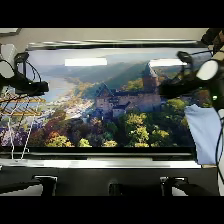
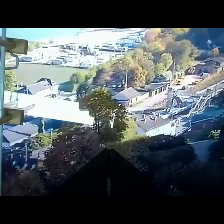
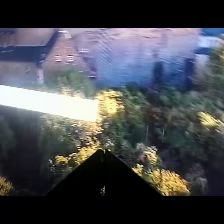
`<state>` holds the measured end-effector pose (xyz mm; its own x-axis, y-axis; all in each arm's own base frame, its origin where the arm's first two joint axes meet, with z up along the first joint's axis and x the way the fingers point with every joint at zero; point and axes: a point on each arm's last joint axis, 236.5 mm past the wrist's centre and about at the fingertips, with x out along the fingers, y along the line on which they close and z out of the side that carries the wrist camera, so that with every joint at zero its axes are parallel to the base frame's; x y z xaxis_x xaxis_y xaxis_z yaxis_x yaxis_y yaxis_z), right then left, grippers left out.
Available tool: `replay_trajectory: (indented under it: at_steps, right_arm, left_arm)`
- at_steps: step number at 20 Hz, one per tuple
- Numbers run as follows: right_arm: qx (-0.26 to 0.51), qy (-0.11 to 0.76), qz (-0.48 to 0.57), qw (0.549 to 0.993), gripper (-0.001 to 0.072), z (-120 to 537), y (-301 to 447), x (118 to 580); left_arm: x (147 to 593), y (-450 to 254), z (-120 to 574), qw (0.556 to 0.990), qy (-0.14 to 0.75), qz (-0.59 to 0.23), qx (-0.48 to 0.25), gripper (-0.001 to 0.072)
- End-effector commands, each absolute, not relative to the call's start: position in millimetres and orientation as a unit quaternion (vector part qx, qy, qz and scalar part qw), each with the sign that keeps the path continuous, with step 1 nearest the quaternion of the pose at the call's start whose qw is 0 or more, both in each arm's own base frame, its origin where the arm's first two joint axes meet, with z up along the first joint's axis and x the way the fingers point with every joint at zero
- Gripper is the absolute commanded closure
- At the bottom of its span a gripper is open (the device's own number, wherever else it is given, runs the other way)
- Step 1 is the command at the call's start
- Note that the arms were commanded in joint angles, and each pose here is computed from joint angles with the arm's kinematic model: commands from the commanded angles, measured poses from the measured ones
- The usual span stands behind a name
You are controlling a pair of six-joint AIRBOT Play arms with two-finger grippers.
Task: Fold the clothes and pants, and hang the long-sleeved shirts on hangers.
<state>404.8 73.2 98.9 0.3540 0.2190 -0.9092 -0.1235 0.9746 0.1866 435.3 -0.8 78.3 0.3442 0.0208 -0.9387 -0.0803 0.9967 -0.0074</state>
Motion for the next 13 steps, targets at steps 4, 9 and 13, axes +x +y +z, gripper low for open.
replay_trajectory:
  at_steps: [4,9,13]
  right_arm:
    - [0.007,0.549,0.157,0.821,0.0672,102.1,124.1,397.9]
    - [0.007,0.552,0.157,0.819,0.0672,101.5,123.9,396.4]
    - [0.007,0.551,0.157,0.819,0.0672,101.5,123.9,396.5]
  left_arm:
    - [426.1,3.5,70.3,0.81,0.585,0.036,-0.011,0.0694]
    - [426.1,3.4,70.3,0.81,0.585,0.035,-0.011,0.0693]
    - [426.1,3.4,70.3,0.81,0.585,0.035,-0.011,0.0693]
